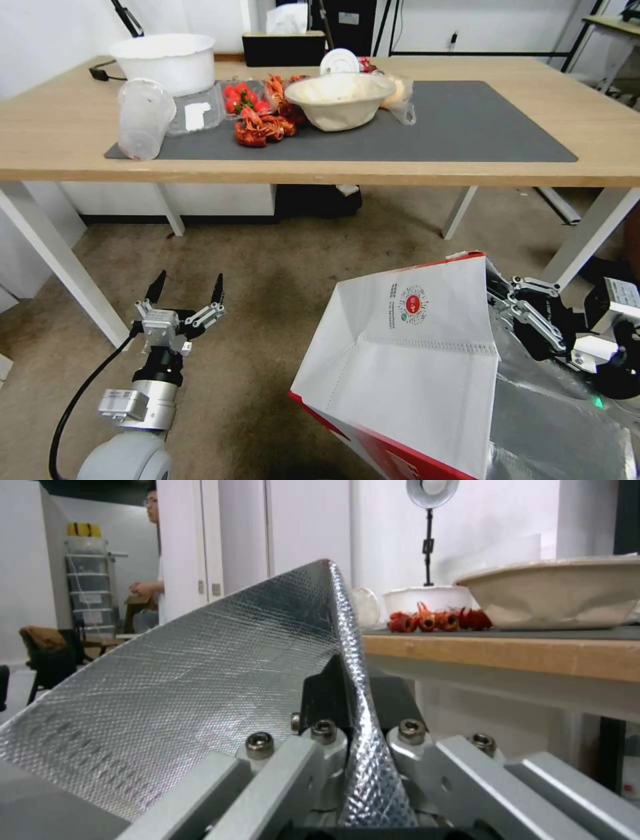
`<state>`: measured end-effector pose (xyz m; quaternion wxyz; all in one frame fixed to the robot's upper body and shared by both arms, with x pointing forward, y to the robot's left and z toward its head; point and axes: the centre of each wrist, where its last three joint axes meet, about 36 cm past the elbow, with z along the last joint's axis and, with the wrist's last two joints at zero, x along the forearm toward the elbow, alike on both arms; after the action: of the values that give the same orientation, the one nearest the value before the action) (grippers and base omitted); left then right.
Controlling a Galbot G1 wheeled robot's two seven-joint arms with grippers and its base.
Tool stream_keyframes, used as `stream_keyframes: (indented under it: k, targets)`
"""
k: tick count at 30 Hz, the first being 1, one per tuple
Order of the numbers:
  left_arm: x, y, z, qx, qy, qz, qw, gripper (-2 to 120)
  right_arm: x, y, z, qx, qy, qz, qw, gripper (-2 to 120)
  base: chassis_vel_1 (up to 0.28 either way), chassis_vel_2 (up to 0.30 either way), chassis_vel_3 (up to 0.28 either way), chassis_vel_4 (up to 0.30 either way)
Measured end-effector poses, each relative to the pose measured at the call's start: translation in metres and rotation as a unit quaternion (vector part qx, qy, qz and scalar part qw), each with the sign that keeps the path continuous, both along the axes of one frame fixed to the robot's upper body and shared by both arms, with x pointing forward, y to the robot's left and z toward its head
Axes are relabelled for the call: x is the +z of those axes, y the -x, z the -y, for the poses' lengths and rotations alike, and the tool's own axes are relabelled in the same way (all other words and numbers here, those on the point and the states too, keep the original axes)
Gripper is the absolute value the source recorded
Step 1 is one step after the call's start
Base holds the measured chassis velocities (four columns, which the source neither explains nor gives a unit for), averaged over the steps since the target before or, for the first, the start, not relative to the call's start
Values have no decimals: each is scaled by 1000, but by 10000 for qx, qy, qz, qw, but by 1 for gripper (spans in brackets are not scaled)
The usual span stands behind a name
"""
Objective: Pick up the food delivery bag from the floor and place it on the table.
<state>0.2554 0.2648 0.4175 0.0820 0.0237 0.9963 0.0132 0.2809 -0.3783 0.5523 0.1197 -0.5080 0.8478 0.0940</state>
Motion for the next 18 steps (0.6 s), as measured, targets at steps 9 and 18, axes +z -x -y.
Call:
stream_keyframes:
  k: [9,18]
  targets:
    - [1,0,0,45,-14,-16,10000,100,-1,-1,2,-27,-19,2,10000,0,0,0,0,0]
    - [2,0,0,61,-31,-81,9999,100,-3,-3,2,-24,-56,5,10000,0,0,0,0,0]
